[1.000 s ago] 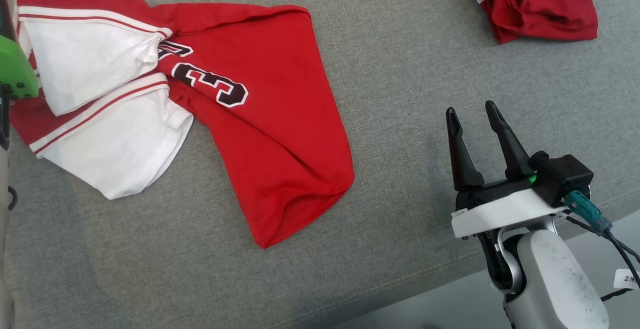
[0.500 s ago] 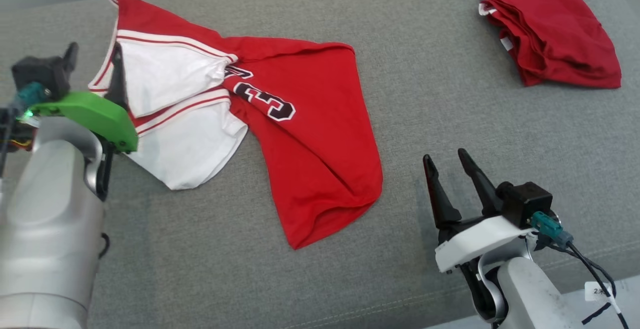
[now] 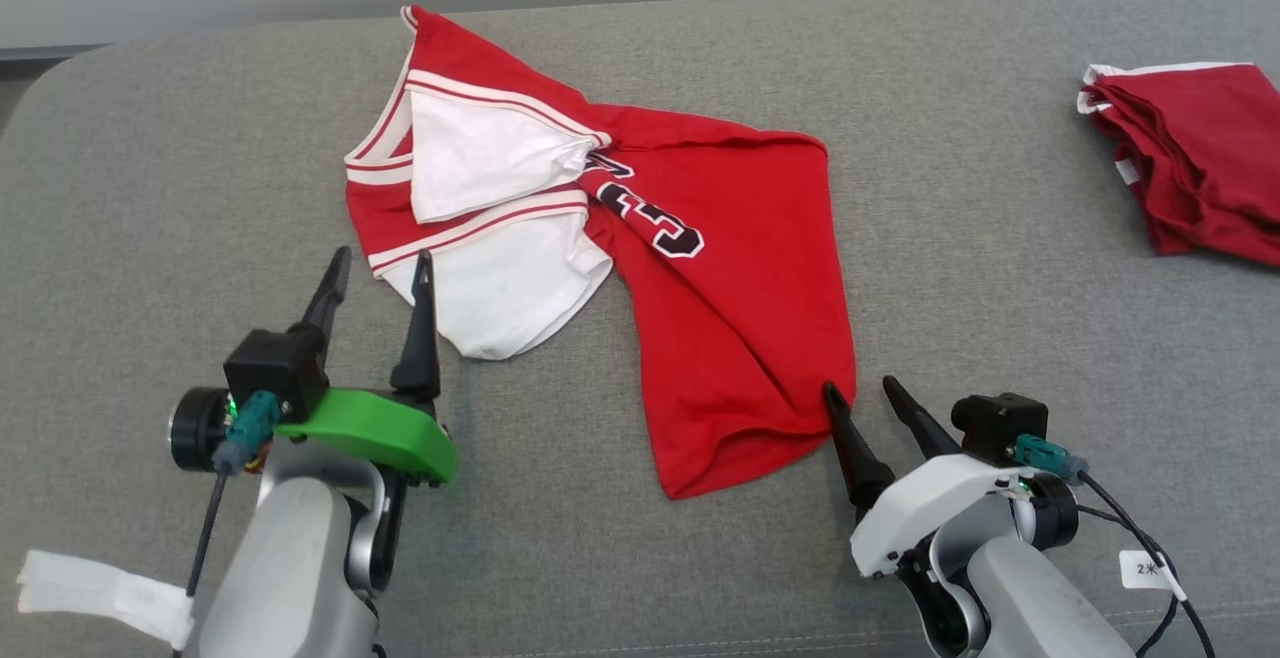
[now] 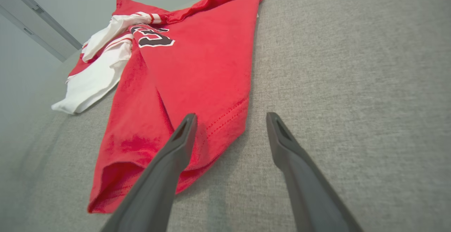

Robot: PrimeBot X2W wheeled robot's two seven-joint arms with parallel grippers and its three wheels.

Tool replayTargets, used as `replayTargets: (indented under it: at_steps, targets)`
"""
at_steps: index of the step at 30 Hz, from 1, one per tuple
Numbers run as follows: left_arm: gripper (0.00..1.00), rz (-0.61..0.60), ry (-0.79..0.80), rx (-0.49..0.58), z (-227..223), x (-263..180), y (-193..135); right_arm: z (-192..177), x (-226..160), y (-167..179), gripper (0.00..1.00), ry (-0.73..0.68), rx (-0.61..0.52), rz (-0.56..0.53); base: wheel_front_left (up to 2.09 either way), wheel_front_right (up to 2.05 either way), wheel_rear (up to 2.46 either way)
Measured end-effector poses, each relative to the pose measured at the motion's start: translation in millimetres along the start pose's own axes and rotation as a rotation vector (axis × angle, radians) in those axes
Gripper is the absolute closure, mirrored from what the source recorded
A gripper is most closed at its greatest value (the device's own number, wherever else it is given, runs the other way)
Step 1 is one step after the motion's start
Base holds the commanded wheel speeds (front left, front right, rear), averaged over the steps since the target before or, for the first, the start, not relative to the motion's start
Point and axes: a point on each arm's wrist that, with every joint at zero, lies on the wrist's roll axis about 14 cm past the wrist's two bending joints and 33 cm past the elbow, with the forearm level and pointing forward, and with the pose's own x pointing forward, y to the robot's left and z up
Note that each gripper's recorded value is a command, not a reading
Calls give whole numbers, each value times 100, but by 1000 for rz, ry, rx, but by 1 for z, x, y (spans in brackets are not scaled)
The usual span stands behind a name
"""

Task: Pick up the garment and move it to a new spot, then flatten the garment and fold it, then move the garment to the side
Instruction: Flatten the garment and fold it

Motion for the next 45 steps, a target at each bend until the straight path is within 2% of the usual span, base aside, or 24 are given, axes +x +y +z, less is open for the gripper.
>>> replayTargets:
  at_steps: [7, 8, 9, 11, 12, 19, 25, 29, 35, 40, 41, 42, 43, 44, 45]
  targets:
    - [0, 63, -34, -54, 2, -35, -1, -29, 12, 5, 0, 113, -4, 14, 0, 0, 0]
    - [0, 72, -38, -60, 2, -39, 0, -30, 15, 8, 4, 115, -2, 21, 0, 0, 0]
    - [0, 83, -40, -64, 2, -42, 1, -30, 16, 9, 45, 117, -4, 25, 0, 0, 0]
    - [0, 101, -41, -70, 2, -49, 3, -30, 19, 13, 85, 116, -8, 37, 0, 0, 0]
    - [0, 106, -39, -73, 1, -52, 3, -28, 20, 14, 100, 113, -11, 40, 0, 0, 0]
    - [0, 128, -39, -82, 0, -59, 4, -2, 38, 5, 100, 51, -70, 18, 0, 0, 0]
    - [0, 132, -36, -86, -2, -59, 4, 39, 56, -31, 100, -19, -200, -53, 0, 0, 0]
    - [0, 136, -23, -89, -7, -59, 5, 63, 67, -60, 100, -11, -292, -101, 0, 0, 0]
    - [0, 137, -8, -90, -12, -55, 6, 79, 83, -90, 100, 41, -357, -154, 0, 0, 0]
    - [0, 133, 5, -90, -16, -54, 6, 84, 95, -94, 100, 57, -387, -157, 0, 0, 0]
    - [0, 129, 9, -92, -17, -54, 4, 85, 98, -93, 90, 54, -403, -150, 0, 0, 0]
    - [0, 124, 11, -95, -18, -53, 3, 87, 100, -93, 65, 50, -416, -146, 0, 0, 0]
    - [0, 119, 15, -98, -19, -53, 1, 91, 101, -93, 27, 43, -428, -144, 0, 0, 0]
    - [0, 112, 19, -100, -21, -53, -2, 95, 102, -93, 0, 34, -440, -142, 0, 0, 0]
    - [0, 106, 23, -104, -22, -52, -4, 99, 103, -93, 0, 22, -445, -142, 0, 0, 0]
